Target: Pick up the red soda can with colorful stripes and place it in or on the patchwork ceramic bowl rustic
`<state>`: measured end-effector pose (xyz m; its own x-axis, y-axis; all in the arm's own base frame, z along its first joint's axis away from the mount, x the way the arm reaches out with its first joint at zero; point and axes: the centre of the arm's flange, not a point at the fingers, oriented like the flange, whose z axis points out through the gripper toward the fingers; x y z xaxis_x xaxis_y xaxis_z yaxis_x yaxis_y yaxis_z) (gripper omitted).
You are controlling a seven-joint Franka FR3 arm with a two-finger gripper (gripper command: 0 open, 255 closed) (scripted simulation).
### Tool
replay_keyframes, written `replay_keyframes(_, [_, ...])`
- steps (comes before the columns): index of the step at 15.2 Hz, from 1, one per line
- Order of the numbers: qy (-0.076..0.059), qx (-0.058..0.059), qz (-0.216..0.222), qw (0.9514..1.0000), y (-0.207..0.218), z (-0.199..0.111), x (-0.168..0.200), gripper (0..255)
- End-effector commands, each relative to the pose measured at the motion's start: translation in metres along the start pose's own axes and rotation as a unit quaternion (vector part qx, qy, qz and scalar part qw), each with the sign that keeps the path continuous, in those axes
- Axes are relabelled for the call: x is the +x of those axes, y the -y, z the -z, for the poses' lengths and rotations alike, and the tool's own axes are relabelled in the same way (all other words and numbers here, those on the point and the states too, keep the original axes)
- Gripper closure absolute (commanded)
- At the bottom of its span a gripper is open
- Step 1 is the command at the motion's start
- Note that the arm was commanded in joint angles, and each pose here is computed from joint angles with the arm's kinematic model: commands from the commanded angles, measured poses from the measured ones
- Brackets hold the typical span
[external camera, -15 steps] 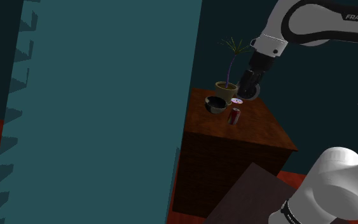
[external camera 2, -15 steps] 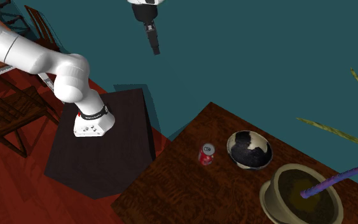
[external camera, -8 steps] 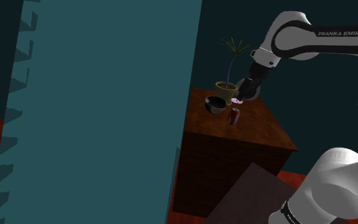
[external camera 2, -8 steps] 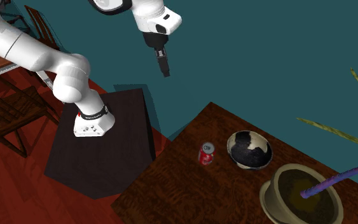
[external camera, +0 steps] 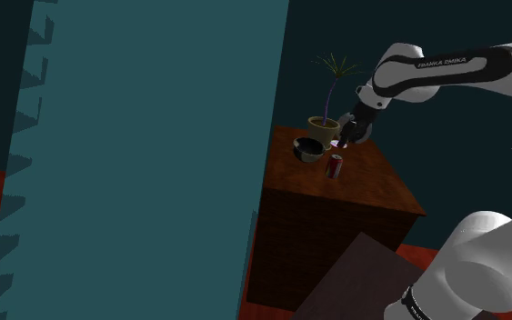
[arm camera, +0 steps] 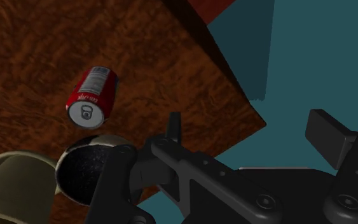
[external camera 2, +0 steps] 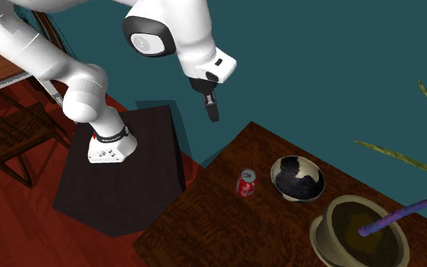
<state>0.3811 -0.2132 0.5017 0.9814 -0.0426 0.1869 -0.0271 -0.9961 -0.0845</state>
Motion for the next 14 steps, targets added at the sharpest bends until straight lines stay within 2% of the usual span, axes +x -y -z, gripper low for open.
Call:
replay_keyframes(1, [-0.004,0.000,-0.003,1.0000,-0.024,-0.015,0.001,0])
replay_keyframes(14, [-0.026,0.005,-0.020,0.9994,-0.169,-0.102,0.026,0])
